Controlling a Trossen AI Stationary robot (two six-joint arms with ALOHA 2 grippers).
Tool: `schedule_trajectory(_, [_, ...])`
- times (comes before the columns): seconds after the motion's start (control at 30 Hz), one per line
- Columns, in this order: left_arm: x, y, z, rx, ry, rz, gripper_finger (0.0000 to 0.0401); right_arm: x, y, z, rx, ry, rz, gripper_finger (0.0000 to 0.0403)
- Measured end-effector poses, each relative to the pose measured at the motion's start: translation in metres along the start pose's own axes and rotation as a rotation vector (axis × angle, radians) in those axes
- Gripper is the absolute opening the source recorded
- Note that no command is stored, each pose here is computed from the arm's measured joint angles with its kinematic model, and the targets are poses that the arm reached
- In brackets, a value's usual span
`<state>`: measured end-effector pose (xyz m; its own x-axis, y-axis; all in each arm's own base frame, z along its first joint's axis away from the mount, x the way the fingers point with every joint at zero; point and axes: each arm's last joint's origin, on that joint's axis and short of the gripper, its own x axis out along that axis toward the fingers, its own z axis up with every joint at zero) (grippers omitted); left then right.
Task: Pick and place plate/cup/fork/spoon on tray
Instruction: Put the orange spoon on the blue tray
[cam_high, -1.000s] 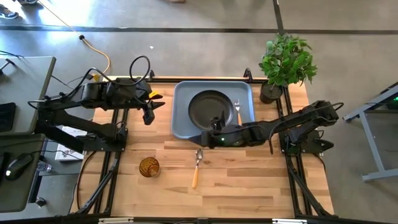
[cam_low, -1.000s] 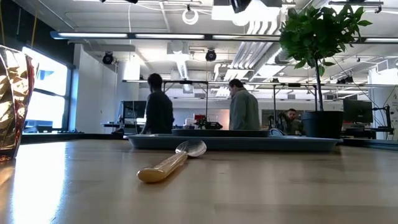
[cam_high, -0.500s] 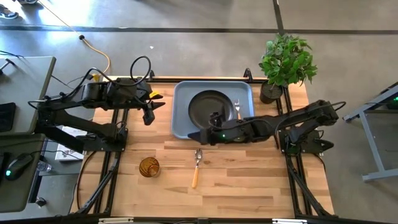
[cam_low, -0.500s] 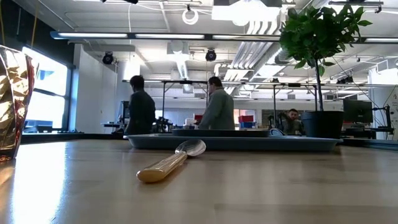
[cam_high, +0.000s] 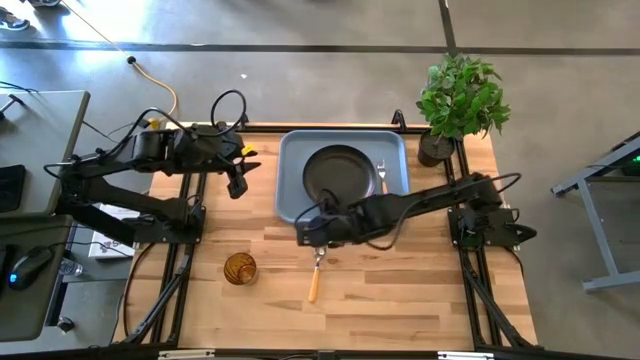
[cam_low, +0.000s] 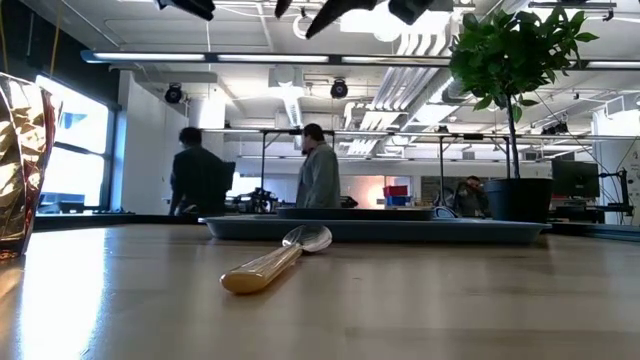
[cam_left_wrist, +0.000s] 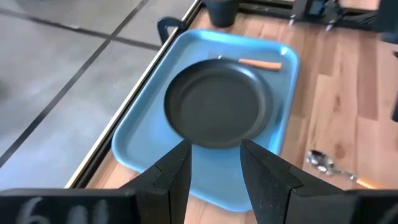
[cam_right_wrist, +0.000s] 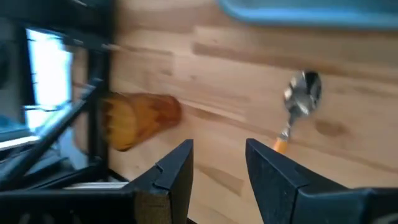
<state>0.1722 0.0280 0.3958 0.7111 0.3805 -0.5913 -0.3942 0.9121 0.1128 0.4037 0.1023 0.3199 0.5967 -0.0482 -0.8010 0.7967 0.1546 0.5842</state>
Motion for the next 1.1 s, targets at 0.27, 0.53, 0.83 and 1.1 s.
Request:
schedule_trajectory(0.27, [0.002,0.008,-0.003,-0.02,0.036,0.041,0.0126,0.049,-0.008,-0.014,0.078,0.096,-0.149,0.0138])
schedule_trajectory(0.53, [0.002,0.009,-0.003,-0.023,0.038,0.041,0.0126,0.082,-0.018,-0.031,0.107,0.135,-0.23,0.0138])
schedule_trajectory(0.83, [0.002,0.009,-0.003,-0.024,0.038,0.041,0.0126,0.115,-0.03,-0.044,0.103,0.137,-0.288,0.0138])
schedule_trajectory(1.1, [0.002,0.009,-0.003,-0.024,0.038,0.041,0.0126,0.132,-0.038,-0.048,0.094,0.122,-0.326,0.0138])
